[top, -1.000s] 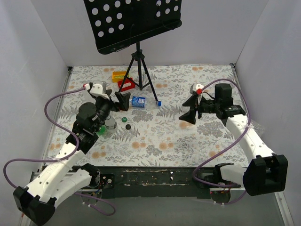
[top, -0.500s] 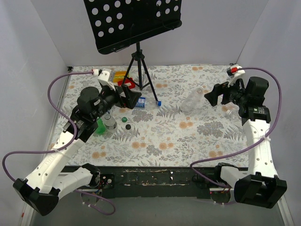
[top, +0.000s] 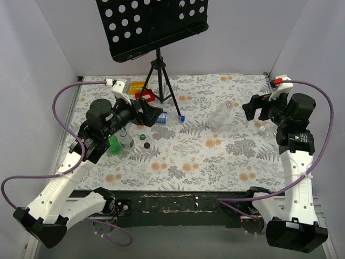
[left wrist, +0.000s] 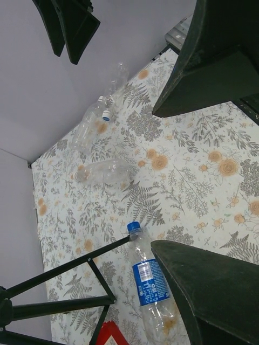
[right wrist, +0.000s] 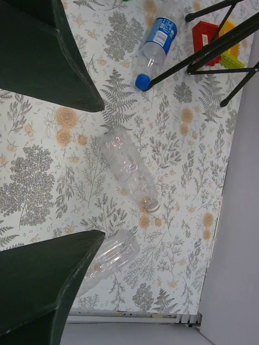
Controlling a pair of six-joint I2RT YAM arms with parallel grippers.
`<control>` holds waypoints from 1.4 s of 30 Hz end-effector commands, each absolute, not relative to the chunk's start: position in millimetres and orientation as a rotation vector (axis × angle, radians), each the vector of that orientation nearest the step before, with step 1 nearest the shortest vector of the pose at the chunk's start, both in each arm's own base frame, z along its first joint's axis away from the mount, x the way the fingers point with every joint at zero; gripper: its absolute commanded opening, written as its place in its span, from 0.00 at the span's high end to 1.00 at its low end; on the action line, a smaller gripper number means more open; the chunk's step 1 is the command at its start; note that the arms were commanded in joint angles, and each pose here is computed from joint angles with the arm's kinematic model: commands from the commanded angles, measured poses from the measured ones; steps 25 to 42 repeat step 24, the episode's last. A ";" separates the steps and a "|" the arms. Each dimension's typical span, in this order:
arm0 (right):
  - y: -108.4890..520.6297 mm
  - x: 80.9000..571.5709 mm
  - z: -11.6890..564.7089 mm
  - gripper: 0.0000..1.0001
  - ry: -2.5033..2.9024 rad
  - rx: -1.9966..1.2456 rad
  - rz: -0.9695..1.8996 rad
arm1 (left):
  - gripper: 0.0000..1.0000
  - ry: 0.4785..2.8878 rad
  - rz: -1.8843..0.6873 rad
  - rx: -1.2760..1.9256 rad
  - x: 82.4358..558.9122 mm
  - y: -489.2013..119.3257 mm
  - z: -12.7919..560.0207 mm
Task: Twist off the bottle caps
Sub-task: Reset both arms
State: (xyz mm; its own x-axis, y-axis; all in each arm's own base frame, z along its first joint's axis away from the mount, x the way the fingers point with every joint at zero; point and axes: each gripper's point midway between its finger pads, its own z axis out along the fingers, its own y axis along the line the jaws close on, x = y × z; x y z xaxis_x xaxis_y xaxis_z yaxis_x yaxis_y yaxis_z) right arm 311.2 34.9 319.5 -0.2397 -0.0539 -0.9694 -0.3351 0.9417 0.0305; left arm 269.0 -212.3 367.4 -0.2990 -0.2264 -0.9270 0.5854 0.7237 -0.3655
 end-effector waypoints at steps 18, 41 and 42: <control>29.9 300.1 338.9 0.03 1.775 -0.228 0.242 | 0.02 1.670 -0.832 0.225 242.9 -190.9 392.0; 29.3 302.6 336.7 0.03 1.792 -0.218 0.250 | 0.02 1.660 -0.830 0.236 241.7 -190.7 393.0; 29.3 302.6 336.7 0.03 1.792 -0.218 0.250 | 0.02 1.660 -0.830 0.236 241.7 -190.7 393.0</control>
